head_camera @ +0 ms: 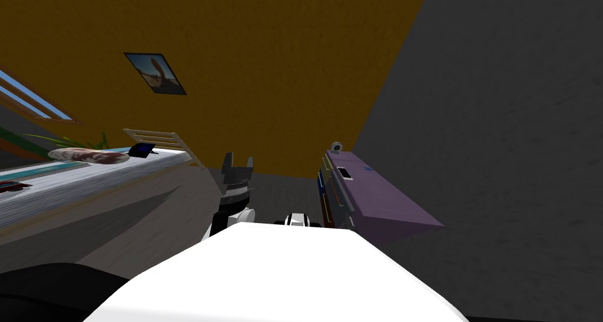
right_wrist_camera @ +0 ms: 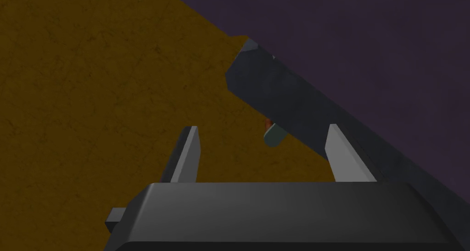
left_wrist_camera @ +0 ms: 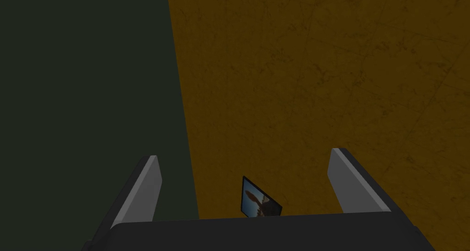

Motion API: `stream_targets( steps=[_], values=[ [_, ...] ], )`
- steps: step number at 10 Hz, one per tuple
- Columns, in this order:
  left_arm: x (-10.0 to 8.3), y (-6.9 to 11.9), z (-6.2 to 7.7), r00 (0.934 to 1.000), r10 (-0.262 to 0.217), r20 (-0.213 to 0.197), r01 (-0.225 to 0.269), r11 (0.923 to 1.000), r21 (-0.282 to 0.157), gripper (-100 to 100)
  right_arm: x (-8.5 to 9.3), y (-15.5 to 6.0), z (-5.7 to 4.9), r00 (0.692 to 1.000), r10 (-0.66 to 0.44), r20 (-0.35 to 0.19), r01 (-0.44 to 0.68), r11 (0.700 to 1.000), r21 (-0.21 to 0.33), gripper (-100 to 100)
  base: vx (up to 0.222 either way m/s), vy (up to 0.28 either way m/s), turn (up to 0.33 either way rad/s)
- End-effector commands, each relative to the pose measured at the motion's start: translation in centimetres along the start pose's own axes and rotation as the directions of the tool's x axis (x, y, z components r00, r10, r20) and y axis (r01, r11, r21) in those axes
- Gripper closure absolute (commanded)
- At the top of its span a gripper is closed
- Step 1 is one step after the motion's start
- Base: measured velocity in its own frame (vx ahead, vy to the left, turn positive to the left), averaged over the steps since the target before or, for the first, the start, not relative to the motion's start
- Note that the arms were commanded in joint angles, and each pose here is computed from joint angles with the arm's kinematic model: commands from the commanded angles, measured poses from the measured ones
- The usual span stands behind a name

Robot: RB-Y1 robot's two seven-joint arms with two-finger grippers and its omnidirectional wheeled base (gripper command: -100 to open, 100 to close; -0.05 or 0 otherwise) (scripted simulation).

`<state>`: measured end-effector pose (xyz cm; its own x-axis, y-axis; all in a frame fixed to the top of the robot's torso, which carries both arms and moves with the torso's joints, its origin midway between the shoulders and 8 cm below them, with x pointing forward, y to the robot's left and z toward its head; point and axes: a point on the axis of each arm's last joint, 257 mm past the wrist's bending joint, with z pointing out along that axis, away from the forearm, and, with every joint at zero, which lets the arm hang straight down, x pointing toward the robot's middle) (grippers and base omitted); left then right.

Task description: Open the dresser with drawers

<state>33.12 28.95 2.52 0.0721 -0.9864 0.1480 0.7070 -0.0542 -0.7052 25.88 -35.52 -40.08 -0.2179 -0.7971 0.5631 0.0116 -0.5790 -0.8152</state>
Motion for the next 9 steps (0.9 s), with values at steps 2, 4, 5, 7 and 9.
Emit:
stream_targets(
  steps=[2,4,5,7,9],
  values=[
    [0.00,0.00,0.00,1.0000,0.000,0.000,0.000,1.0000,0.000,0,-0.94,0.53,0.09,0.994,0.103,0.027,-0.103,0.994,-0.021,-100,0.024,0.000,0.017],
    [0.00,0.00,0.00,1.0000,0.000,0.000,0.000,1.0000,0.000,0,-0.94,0.53,0.09,0.992,0.126,0.026,-0.126,0.992,-0.022,-100,0.014,0.007,0.011],
    [0.00,0.00,0.00,1.0000,0.000,0.000,0.000,1.0000,0.000,0,-0.92,0.72,-0.05,0.992,0.123,0.028,-0.122,0.992,-0.027,-100,0.005,-0.007,-0.009],
    [0.00,0.00,0.00,1.0000,0.000,0.000,0.000,1.0000,0.000,0,-1.08,0.83,-0.11,0.983,0.180,0.031,-0.179,0.983,-0.032,-100,0.029,-0.003,-0.003],
    [0.00,0.00,0.00,1.0000,0.000,0.000,0.000,1.0000,0.000,0,-1.20,1.06,-0.26,0.973,0.228,0.035,-0.227,0.973,-0.041,-100,0.006,0.001,0.012]
  ],
)
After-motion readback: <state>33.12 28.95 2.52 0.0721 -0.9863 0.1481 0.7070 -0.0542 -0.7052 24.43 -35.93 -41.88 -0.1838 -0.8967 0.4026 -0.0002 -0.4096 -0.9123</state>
